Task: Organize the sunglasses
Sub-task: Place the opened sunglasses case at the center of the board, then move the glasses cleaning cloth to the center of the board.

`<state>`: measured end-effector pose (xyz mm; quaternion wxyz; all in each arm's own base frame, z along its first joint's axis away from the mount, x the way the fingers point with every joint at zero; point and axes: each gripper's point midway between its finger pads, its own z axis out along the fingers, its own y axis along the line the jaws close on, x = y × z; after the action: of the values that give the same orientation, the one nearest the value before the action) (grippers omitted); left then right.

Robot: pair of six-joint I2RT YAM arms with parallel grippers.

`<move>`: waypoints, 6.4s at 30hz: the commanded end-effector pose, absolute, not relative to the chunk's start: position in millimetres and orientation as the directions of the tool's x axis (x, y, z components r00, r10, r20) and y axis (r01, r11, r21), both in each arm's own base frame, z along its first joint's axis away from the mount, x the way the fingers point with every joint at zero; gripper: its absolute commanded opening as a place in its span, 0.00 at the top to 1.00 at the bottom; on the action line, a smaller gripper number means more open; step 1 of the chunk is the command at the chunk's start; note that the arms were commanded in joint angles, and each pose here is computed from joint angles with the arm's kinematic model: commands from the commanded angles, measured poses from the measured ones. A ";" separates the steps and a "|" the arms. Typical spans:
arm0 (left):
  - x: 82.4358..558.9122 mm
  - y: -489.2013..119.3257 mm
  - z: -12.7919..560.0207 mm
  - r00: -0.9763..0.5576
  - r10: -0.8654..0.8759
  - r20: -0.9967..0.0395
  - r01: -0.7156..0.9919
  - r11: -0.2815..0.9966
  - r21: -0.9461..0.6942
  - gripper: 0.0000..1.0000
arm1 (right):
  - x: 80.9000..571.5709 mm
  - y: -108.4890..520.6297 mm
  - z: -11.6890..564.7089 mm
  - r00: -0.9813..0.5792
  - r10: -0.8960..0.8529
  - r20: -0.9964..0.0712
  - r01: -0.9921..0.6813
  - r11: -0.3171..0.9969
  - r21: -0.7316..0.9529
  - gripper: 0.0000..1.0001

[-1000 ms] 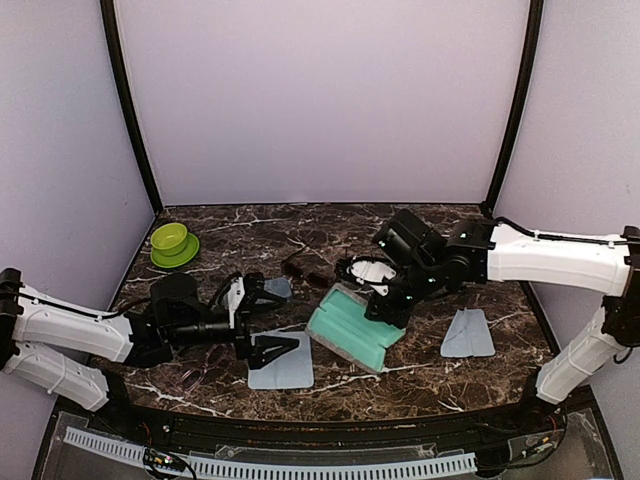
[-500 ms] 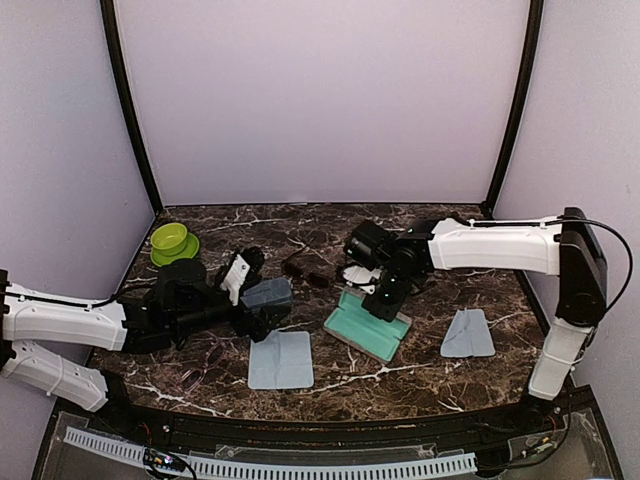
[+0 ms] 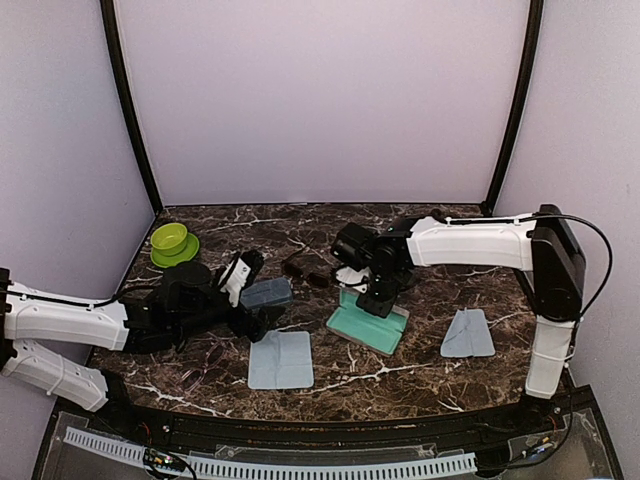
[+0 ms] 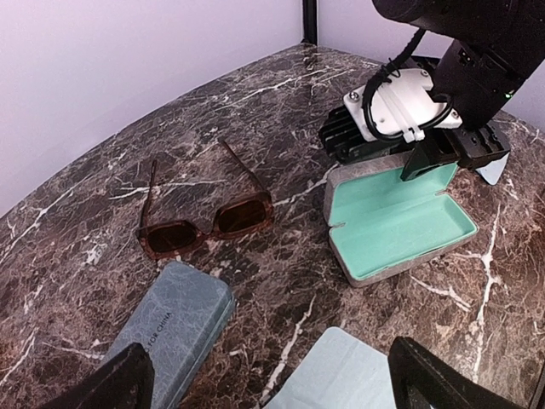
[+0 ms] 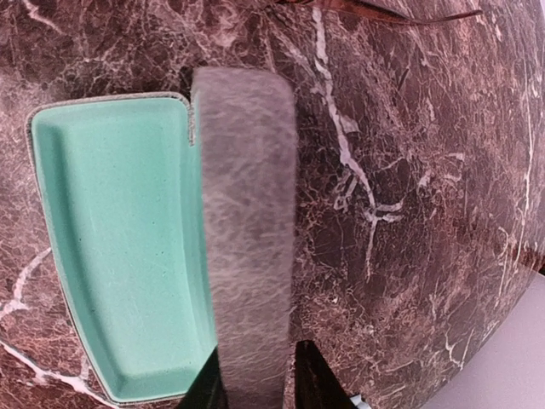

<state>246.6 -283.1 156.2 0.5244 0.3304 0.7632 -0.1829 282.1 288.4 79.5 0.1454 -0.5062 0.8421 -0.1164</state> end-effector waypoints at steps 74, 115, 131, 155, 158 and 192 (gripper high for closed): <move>265.6 -224.5 174.1 -0.464 0.060 -0.884 0.461 0.868 -0.183 0.06 | 120.4 436.6 19.6 -0.770 -0.553 -0.320 -0.620 0.767 0.165 0.65; 261.4 -221.2 165.4 -0.468 0.091 -0.879 0.471 0.867 -0.161 0.06 | 113.6 411.7 4.7 -0.734 -0.600 -0.318 -0.627 0.779 -0.023 0.97; 252.7 -233.8 157.0 -0.450 0.163 -0.878 0.564 0.814 -0.139 0.08 | 116.0 366.2 21.7 -0.711 -0.633 -0.305 -0.655 0.754 -0.038 1.00; 227.3 -352.5 87.9 -0.507 0.404 -0.761 0.803 0.542 -0.247 0.41 | 154.8 302.0 27.5 -0.644 -0.708 -0.288 -0.717 0.691 -0.096 1.00; 231.5 -369.5 85.6 -0.519 0.410 -0.750 0.804 0.531 -0.266 0.44 | 153.2 302.8 26.2 -0.651 -0.701 -0.291 -0.714 0.696 -0.079 1.00; 236.0 -412.2 33.8 -0.624 0.488 -0.610 0.745 0.607 -0.277 0.61 | 149.8 301.5 28.0 -0.693 -0.627 -0.356 -0.670 0.743 -0.006 1.00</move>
<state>232.9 -404.6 29.9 0.2402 0.3599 0.8623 -0.2629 147.6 299.6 19.4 0.1536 -0.3707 0.9150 0.0425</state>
